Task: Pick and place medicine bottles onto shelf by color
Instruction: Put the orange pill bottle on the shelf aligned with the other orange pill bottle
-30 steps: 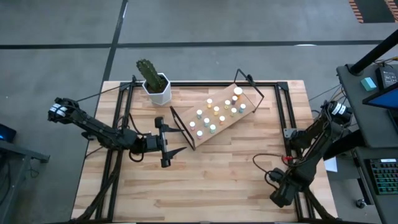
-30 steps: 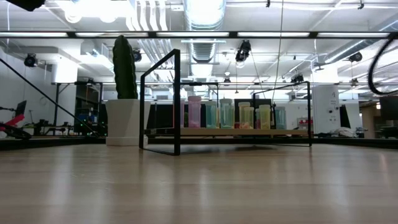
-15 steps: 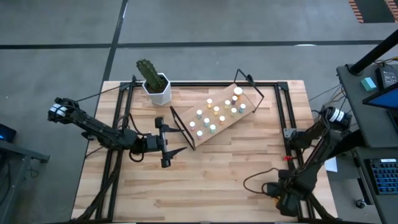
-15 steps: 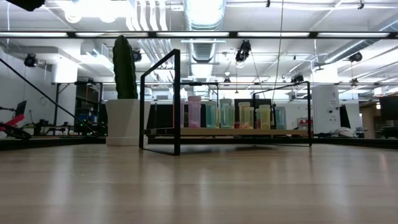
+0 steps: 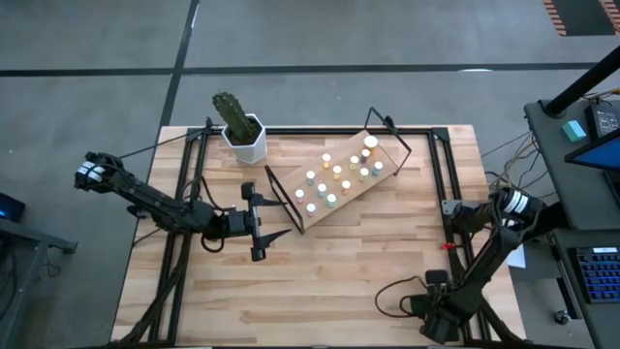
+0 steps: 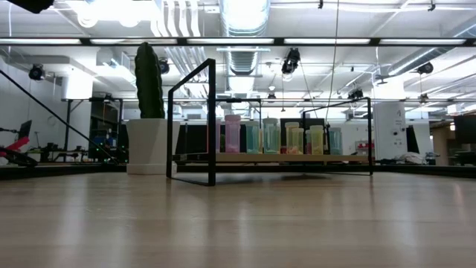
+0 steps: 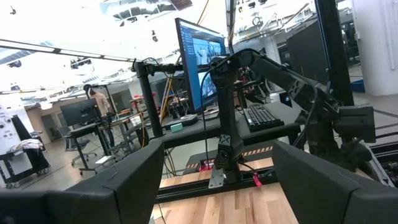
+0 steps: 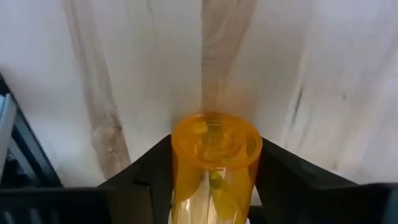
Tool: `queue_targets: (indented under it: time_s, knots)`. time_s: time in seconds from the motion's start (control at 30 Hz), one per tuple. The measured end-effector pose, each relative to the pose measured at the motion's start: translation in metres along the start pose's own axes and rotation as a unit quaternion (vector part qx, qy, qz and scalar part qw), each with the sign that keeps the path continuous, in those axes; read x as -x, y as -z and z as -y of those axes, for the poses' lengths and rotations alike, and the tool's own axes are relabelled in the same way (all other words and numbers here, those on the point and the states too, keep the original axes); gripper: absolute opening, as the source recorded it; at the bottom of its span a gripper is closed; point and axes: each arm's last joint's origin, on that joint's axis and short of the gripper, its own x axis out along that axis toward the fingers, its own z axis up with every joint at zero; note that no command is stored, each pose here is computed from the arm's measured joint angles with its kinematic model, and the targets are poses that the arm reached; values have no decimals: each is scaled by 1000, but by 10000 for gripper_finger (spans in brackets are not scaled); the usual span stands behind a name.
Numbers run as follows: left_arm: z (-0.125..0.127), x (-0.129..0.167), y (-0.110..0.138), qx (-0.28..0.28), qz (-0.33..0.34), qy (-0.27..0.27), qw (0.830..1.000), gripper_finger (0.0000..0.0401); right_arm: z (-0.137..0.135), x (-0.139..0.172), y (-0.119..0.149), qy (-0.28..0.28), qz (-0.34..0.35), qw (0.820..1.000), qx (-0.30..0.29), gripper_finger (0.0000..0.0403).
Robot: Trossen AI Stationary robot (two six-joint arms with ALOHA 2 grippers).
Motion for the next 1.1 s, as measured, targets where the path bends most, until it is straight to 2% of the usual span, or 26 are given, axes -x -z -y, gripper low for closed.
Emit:
queue_targets:
  time_s: [0.13,0.2,0.3,0.47,0.53,0.6,0.73,0.87,1.03,1.1]
  knots:
    - [0,0,0,0,0,0,1000,280,-1,10,-5,9,8,1000,-3,165]
    - [0,0,0,1,0,0,1000,280,1,22,-11,22,42,999,-5,168]
    - [0,0,0,1,0,0,1000,280,6,47,-22,66,129,989,-20,174]
    - [0,0,0,4,0,0,1000,280,23,101,-48,153,311,938,-31,175]
    - [0,0,0,4,0,0,1000,280,31,120,-56,168,366,915,-26,175]
    - [0,0,1,11,-1,1,1000,280,40,134,-64,175,397,901,-9,175]
    - [4,0,5,29,-8,9,999,280,54,145,-81,198,425,880,81,175]
    - [13,1,14,42,-25,25,999,280,65,135,-103,222,426,860,173,175]
    - [23,1,21,49,-44,43,997,280,95,112,-139,283,394,854,190,175]
    - [26,2,25,57,-58,50,995,280,103,101,-150,292,371,858,205,176]
